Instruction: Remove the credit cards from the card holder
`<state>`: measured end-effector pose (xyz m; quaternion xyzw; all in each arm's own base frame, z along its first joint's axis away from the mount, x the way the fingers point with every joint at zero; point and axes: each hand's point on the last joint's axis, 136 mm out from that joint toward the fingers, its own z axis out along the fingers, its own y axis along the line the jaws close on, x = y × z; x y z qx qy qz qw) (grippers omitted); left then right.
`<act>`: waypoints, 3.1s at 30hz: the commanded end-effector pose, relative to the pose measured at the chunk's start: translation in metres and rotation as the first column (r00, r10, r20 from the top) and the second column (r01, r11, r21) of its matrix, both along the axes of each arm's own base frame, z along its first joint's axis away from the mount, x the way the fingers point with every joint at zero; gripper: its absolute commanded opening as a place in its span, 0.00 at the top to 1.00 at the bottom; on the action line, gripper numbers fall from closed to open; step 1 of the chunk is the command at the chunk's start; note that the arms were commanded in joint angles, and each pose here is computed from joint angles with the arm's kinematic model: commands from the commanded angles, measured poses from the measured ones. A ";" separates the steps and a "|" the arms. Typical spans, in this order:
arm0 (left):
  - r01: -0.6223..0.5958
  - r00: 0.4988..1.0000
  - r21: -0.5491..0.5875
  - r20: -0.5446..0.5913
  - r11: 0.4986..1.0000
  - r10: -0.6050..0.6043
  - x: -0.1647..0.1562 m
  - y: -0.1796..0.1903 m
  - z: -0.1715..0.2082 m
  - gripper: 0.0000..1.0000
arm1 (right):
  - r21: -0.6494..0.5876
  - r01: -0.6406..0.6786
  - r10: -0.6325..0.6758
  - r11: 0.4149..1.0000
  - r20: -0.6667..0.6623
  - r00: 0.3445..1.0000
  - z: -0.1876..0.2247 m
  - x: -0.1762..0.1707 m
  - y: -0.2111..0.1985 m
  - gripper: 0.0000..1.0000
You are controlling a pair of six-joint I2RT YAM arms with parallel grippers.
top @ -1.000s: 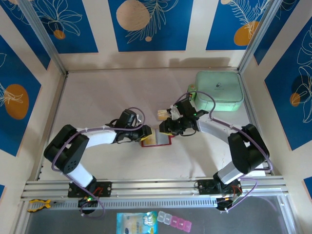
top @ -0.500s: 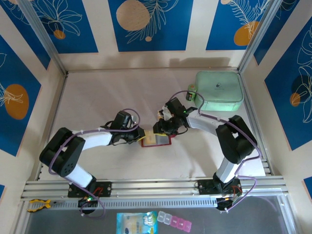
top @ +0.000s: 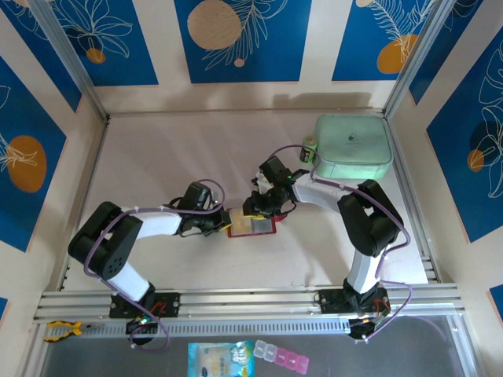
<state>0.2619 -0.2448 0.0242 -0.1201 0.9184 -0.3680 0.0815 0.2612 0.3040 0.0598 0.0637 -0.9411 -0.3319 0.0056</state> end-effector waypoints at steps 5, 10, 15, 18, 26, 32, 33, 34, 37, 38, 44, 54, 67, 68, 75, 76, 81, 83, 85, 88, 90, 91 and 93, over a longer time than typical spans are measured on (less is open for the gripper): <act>0.009 1.000 0.009 -0.023 1.000 -0.008 -0.004 0.005 -0.011 0.98 | -0.018 -0.017 0.016 1.000 -0.028 0.999 -0.005 -0.003 0.004 0.65; 0.004 1.000 0.008 -0.018 1.000 -0.003 -0.004 0.006 -0.008 0.98 | -0.023 -0.021 0.020 1.000 -0.041 0.999 -0.011 -0.003 0.004 0.65; 0.009 1.000 0.003 0.016 1.000 -0.009 0.001 0.005 0.009 0.99 | -0.029 -0.018 0.017 0.999 -0.035 0.999 -0.011 -0.003 0.003 0.65; 0.034 0.999 -0.003 0.034 0.999 -0.034 0.003 0.001 0.017 0.99 | -0.031 -0.017 0.016 0.999 -0.028 0.999 -0.010 -0.003 0.002 0.65; 0.055 0.998 -0.051 0.025 0.997 -0.054 0.005 -0.009 0.016 1.00 | -0.032 -0.015 0.014 0.999 -0.031 0.999 -0.011 -0.003 0.002 0.65; 0.065 0.998 -0.073 0.017 0.995 -0.064 0.005 -0.014 0.012 1.00 | -0.032 -0.015 0.014 0.999 -0.032 0.999 -0.011 -0.003 0.002 0.65; 0.067 0.998 -0.065 0.010 0.996 -0.067 0.004 -0.013 0.009 1.00 | -0.032 -0.014 0.013 0.999 -0.034 0.999 -0.011 -0.003 0.002 0.65; 0.063 0.998 -0.056 0.003 0.996 -0.063 0.004 -0.012 0.007 1.00 | -0.032 -0.015 0.014 0.999 -0.034 0.999 -0.012 -0.003 0.002 0.65; 0.059 0.998 -0.021 -0.017 0.998 -0.060 0.000 -0.007 0.001 1.00 | -0.027 -0.016 0.015 1.000 -0.034 0.999 -0.012 -0.002 0.003 0.65; 0.057 0.998 -0.007 -0.021 0.998 -0.057 -0.001 -0.004 -0.001 1.00 | -0.024 -0.018 0.017 1.000 -0.036 0.999 -0.012 -0.002 0.004 0.65; 0.062 0.997 0.040 -0.040 0.997 -0.060 -0.007 0.004 -0.008 1.00 | -0.018 -0.020 0.019 1.000 -0.043 0.999 -0.015 -0.002 0.006 0.65; 0.062 0.997 0.053 -0.054 0.997 -0.060 -0.009 0.006 -0.014 1.00 | -0.010 -0.030 0.029 1.000 -0.061 0.998 -0.027 -0.003 0.009 0.67; 0.061 0.996 0.060 -0.066 0.996 -0.057 -0.010 0.007 -0.018 1.00 | 0.022 -0.050 0.052 0.998 -0.066 0.996 -0.028 -0.006 0.014 0.73; 0.061 0.996 0.062 -0.066 0.996 -0.057 -0.010 0.007 -0.018 1.00 | -0.001 -0.044 0.044 0.999 -0.068 0.997 -0.030 -0.006 0.011 0.73; 0.062 0.996 0.072 -0.075 0.995 -0.057 -0.013 0.010 -0.020 1.00 | -0.117 -0.022 0.018 0.993 -0.042 0.999 -0.036 -0.004 -0.009 0.72; 0.062 0.996 0.071 -0.074 0.996 -0.057 -0.013 0.010 -0.020 1.00 | -0.122 -0.023 0.018 0.992 -0.037 0.999 -0.035 -0.004 -0.010 0.72; 0.063 0.996 0.070 -0.069 0.996 -0.058 -0.012 0.009 -0.018 1.00 | -0.119 -0.024 0.023 0.993 -0.007 1.000 -0.025 0.000 -0.011 0.72; 0.062 0.996 0.069 -0.066 0.996 -0.057 -0.011 0.009 -0.016 1.00 | -0.112 -0.030 0.030 0.993 -0.003 1.000 -0.022 -0.001 -0.009 0.72; 0.063 0.996 0.067 -0.063 0.996 -0.058 -0.010 0.008 -0.015 1.00 | -0.104 -0.033 0.034 0.994 0.003 0.999 -0.018 -0.001 -0.008 0.72; 0.070 0.996 0.064 -0.052 0.995 -0.067 -0.008 0.006 -0.008 1.00 | -0.098 -0.033 0.035 0.995 0.015 0.999 -0.014 0.000 -0.008 0.72; 0.074 0.997 0.064 -0.038 0.995 -0.071 -0.005 0.006 -0.001 1.00 | -0.089 -0.037 0.039 0.995 0.025 0.999 -0.010 0.000 -0.008 0.72; 0.074 0.997 0.064 -0.031 0.995 -0.072 -0.004 0.005 0.002 1.00 | -0.079 -0.039 0.042 0.996 0.031 0.999 -0.007 0.000 -0.007 0.72; 0.077 0.997 0.063 -0.016 0.995 -0.076 -0.002 0.004 0.009 1.00 | -0.052 -0.042 0.045 0.998 0.049 0.998 0.000 0.000 -0.005 0.72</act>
